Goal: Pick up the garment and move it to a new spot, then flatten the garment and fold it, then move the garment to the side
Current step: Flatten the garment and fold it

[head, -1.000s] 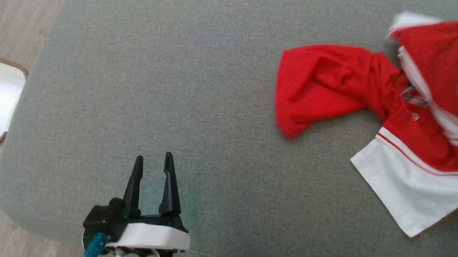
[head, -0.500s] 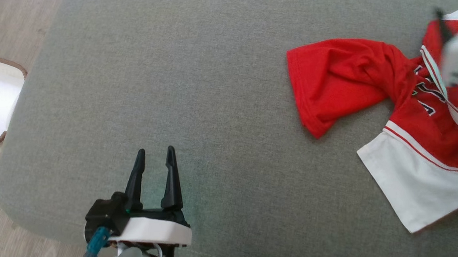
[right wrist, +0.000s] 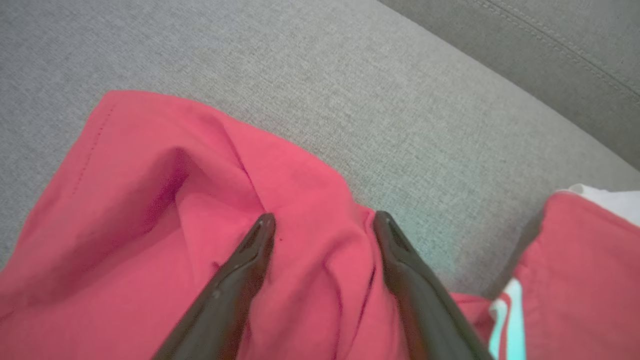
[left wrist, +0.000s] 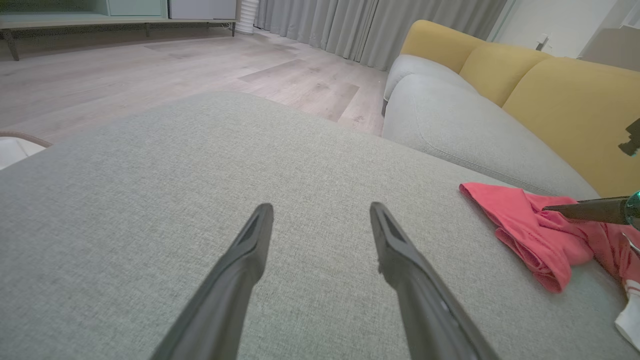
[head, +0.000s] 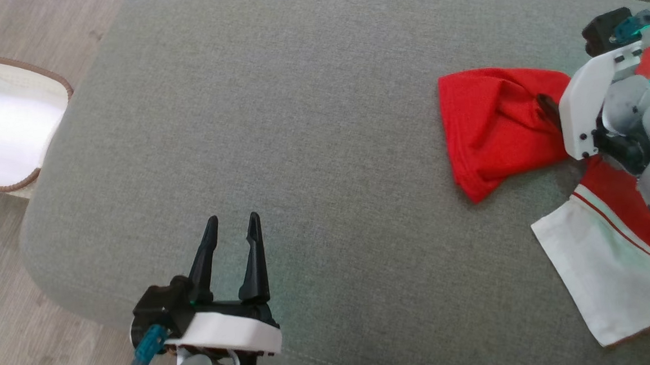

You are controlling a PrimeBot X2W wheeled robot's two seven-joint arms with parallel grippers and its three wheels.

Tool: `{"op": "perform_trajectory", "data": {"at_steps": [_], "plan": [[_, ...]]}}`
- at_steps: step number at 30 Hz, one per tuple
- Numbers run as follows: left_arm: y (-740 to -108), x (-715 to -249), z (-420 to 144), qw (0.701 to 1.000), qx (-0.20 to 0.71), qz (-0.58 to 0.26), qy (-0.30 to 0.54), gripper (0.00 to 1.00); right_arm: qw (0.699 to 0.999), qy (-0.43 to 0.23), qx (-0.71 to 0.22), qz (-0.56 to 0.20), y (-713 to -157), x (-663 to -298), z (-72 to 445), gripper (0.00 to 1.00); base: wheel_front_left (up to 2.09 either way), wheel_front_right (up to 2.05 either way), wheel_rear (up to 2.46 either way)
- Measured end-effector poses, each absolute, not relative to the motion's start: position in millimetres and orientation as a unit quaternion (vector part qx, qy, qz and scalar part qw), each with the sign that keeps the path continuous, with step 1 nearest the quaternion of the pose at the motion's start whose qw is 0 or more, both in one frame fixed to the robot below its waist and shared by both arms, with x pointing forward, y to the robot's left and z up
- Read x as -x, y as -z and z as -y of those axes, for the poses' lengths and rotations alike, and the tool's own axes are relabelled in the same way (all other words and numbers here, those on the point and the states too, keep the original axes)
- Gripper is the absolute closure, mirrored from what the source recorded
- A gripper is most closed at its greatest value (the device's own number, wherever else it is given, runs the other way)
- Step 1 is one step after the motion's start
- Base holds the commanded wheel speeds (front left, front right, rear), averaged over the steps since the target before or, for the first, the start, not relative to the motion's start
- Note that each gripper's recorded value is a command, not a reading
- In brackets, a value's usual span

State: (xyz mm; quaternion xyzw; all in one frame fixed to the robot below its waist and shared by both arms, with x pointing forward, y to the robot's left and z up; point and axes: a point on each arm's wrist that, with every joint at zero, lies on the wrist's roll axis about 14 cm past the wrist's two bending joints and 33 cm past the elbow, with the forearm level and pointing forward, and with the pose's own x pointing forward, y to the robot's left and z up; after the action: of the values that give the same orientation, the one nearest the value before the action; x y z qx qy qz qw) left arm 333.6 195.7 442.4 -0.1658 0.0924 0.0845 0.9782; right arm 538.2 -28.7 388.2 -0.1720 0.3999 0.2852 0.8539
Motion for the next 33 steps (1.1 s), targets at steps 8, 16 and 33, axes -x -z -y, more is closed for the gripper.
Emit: {"op": "perform_trajectory", "data": {"at_steps": [8,16,33], "plan": [[-442,-334,-196,0.978,0.167,-0.092,-0.084,0.00,0.873,-0.296,0.131,-0.364,-404,-542,21,1.00,0.00,0.00,0.00],[-447,-342,-187,0.980,0.169,-0.085,-0.064,0.00,0.902,-0.341,0.107,-0.245,-449,-539,-9,1.00,0.00,0.00,0.00],[-461,-348,-174,0.984,0.162,-0.069,-0.032,0.00,0.794,-0.515,0.173,-0.271,-380,-347,-33,0.00,0.00,0.00,0.00]]}}
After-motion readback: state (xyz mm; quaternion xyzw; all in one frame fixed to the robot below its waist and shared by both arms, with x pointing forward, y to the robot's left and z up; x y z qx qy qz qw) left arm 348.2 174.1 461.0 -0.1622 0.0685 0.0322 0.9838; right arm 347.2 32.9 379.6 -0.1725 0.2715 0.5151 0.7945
